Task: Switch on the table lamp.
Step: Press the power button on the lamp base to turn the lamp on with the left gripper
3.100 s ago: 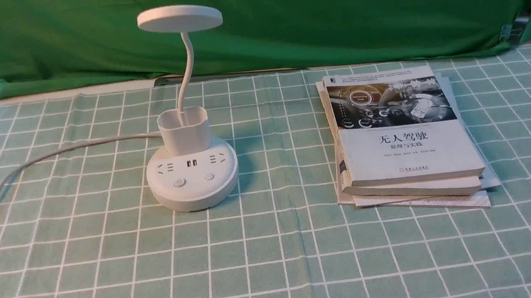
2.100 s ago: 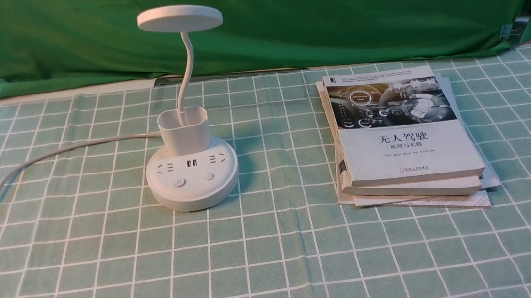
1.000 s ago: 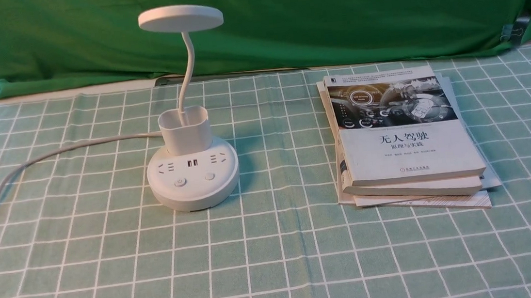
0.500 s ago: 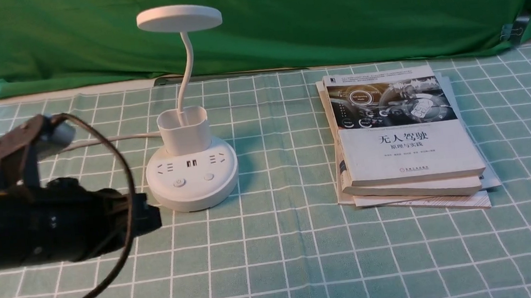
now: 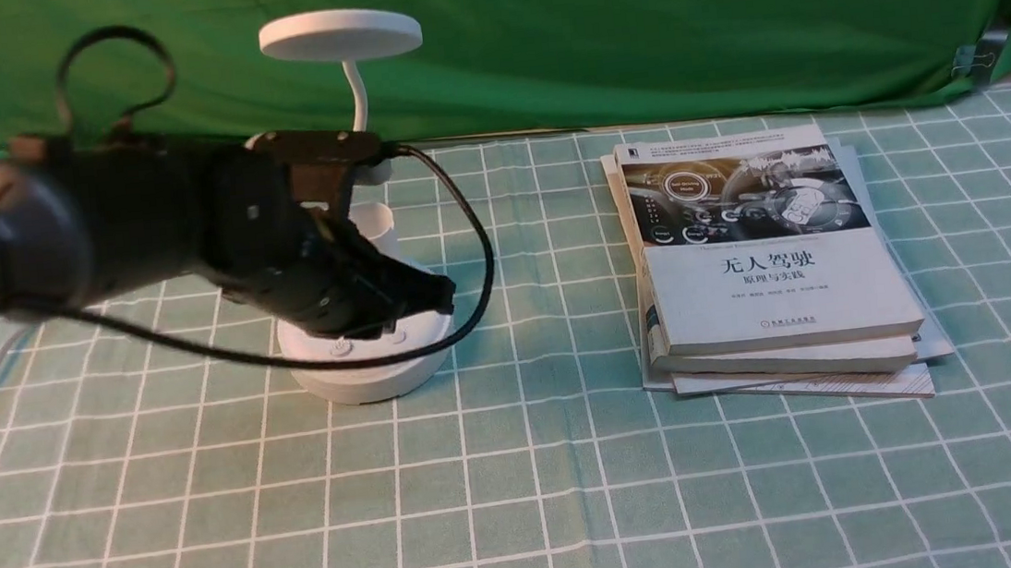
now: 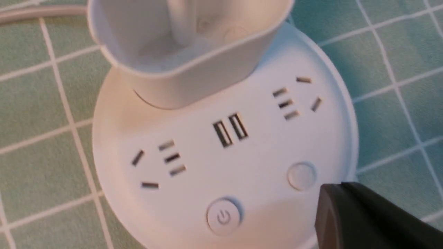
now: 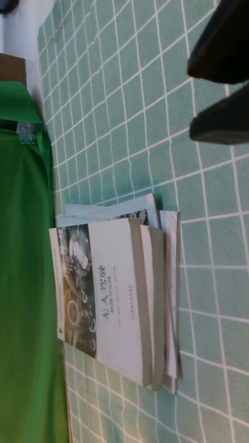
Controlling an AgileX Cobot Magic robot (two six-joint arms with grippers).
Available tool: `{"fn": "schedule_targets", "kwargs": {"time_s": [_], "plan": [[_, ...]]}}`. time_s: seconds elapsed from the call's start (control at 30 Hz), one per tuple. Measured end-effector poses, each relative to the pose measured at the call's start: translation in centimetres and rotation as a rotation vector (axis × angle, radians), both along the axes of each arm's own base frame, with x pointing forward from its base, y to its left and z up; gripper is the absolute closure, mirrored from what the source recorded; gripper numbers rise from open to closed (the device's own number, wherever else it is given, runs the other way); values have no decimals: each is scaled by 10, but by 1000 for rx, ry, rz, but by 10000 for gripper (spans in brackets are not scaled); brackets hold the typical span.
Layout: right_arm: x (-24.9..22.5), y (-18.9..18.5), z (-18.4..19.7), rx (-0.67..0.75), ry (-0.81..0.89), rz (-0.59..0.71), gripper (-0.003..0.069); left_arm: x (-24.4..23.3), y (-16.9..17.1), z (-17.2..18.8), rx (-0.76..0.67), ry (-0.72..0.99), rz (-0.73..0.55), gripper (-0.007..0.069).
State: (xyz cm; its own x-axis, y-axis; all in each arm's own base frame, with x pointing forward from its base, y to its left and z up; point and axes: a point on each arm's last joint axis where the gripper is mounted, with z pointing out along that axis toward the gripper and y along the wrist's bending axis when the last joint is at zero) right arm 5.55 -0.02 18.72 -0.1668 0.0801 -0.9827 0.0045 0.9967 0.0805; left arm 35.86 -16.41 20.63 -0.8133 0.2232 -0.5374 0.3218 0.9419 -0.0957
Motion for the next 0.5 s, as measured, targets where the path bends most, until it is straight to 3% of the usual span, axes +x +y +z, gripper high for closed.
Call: {"fn": "schedule_targets", "kwargs": {"time_s": [0.5], "plan": [[0, 0, 0, 0, 1, 0, 418, 17, -6, -24, 36, 48, 1, 623]]}}
